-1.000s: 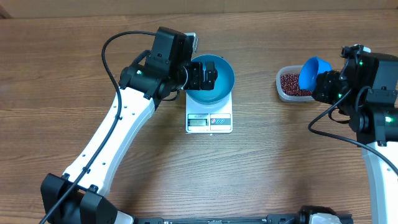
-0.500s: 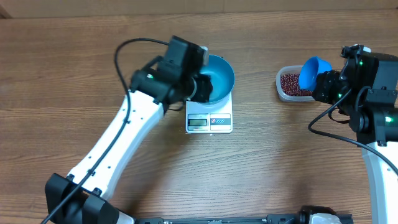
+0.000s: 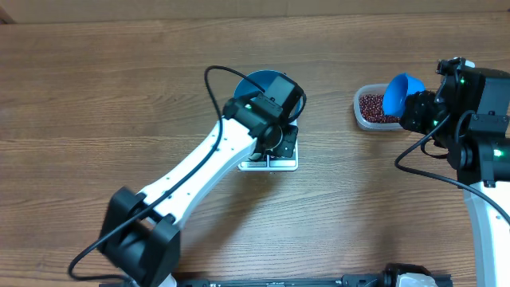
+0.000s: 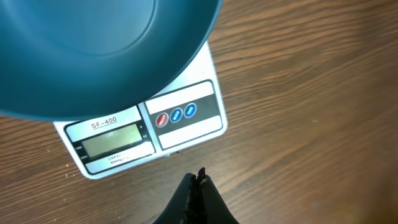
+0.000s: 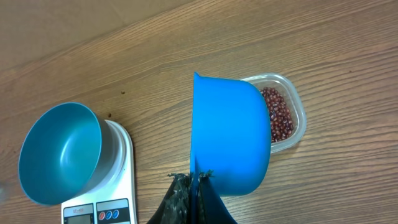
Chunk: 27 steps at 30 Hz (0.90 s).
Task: Scoop item into bowl and weigh 150g on scale
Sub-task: 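Move the left gripper over the scale's buttons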
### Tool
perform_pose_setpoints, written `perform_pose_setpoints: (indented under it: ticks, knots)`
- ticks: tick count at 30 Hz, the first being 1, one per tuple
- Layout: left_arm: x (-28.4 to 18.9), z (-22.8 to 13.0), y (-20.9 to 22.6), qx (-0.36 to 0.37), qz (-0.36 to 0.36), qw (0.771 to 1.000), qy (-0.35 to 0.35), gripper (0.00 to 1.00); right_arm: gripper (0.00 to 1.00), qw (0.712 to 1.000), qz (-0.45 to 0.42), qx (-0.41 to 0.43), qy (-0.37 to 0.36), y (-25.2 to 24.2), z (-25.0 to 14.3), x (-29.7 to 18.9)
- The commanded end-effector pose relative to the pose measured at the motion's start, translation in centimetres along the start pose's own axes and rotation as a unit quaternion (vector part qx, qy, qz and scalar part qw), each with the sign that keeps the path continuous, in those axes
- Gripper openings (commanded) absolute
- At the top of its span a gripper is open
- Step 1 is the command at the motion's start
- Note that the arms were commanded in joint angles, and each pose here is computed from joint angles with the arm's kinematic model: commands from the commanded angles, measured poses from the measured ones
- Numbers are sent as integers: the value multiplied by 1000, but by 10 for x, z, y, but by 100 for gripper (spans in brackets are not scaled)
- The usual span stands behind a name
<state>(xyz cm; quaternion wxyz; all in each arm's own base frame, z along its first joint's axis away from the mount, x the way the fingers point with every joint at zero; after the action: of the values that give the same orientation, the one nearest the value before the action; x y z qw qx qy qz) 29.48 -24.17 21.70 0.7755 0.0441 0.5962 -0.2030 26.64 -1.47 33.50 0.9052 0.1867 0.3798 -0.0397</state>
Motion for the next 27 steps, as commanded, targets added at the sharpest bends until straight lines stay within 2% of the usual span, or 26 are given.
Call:
perform_pose_setpoints:
  ticks: [1, 6, 10, 15, 20, 24, 27]
  knots:
    - [18, 1, -2, -9, 38, 999, 9, 4, 4, 1000, -1, -4, -16, 1, 5, -7]
    - [26, -5, -2, -31, 77, 997, 6, 4, 4, 1000, -2, -4, -13, 0, 5, -7]
    - [32, -18, -18, -14, 68, 998, -1, 5, 4, 1000, -3, -3, -12, 0, 4, -7]
    - [18, -38, -39, 22, 64, 995, -67, 4, 4, 1000, -3, -3, -12, 0, 4, -7]
    - [20, -48, -25, 43, 59, 992, -101, 4, 4, 1000, -2, -3, -14, 0, 5, -7]
    - [37, -50, -18, 110, 68, 986, -102, 4, 4, 1000, -2, -3, -14, 0, 5, -7]
    - [45, -50, -13, 114, 74, 986, -91, 4, 4, 1000, -2, -4, -16, 1, 5, -7]
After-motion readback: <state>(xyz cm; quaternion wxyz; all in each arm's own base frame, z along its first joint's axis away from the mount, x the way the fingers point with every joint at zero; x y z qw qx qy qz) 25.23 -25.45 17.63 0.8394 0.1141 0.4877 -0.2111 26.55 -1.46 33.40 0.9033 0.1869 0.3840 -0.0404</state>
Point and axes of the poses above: each gripper's point midway between its finger pads, its own x axis out along the fingers, its own y axis along the line the jaws close on, z = x × y, the point moved 10 cm from there along -x, back along the fingers, and after that the axes turned 5 degrees about x, right-handed, at the moved point
